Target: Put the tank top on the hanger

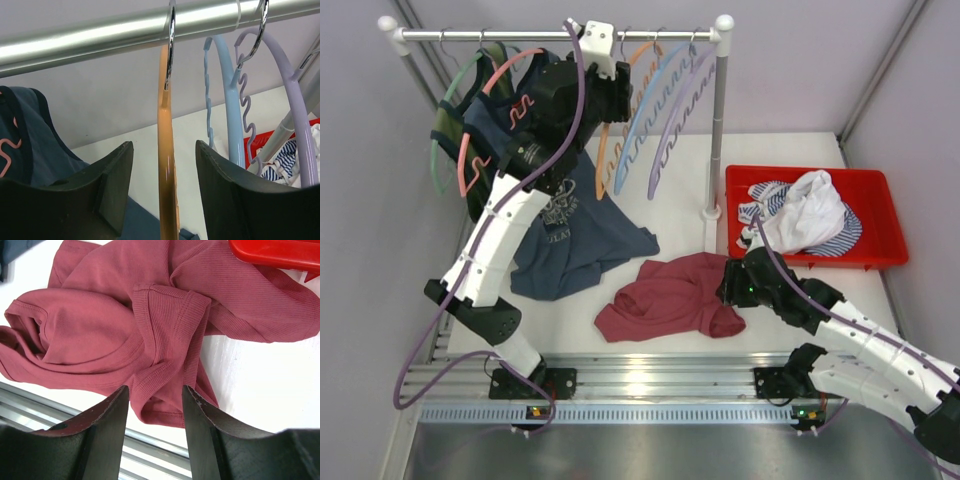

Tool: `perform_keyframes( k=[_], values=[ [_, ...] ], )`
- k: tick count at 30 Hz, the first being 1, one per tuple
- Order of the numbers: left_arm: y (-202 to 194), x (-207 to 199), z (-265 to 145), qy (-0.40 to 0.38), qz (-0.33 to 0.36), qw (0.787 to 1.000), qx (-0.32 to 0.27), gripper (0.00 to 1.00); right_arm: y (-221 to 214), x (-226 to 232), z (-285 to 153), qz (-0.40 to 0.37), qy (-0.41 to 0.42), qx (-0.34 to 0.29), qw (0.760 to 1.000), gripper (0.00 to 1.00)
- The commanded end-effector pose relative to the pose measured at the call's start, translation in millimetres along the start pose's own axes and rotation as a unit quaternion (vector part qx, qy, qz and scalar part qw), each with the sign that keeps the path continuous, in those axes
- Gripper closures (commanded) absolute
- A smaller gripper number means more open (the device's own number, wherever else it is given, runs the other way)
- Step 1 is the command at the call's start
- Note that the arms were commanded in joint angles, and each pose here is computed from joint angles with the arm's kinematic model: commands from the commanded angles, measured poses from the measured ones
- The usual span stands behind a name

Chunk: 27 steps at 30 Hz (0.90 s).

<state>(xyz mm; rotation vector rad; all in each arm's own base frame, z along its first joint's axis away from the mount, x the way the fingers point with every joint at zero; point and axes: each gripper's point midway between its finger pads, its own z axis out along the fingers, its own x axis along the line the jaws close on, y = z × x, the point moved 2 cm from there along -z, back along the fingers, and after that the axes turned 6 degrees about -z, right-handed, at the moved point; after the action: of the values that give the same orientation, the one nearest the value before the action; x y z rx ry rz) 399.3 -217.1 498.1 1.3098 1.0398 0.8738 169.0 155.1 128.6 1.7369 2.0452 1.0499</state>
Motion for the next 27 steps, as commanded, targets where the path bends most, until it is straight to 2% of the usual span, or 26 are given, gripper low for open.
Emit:
perform_keyframes(
  k=[1, 13, 27],
  values=[
    [15.9, 2.7, -8.3, -0.008, 0.007, 1.0, -0.015, 0.43, 14.8, 7.2, -9.4, 0.0, 0.016, -0.019, 1.0, 0.53],
    [-9.3, 1.0, -6.9, -0.014, -0.004, 0.999, 0.031, 0.51, 10.1, 5.5, -8.1, 0.001, 0.016, -0.015, 1.0, 0.53],
    [-21.8, 1.2, -7.0, -0.015, -0.021, 0.999, 0.042, 0.57, 8.5, 6.4, -7.2, 0.001, 0.02, -0.013, 1.0, 0.53]
  ],
)
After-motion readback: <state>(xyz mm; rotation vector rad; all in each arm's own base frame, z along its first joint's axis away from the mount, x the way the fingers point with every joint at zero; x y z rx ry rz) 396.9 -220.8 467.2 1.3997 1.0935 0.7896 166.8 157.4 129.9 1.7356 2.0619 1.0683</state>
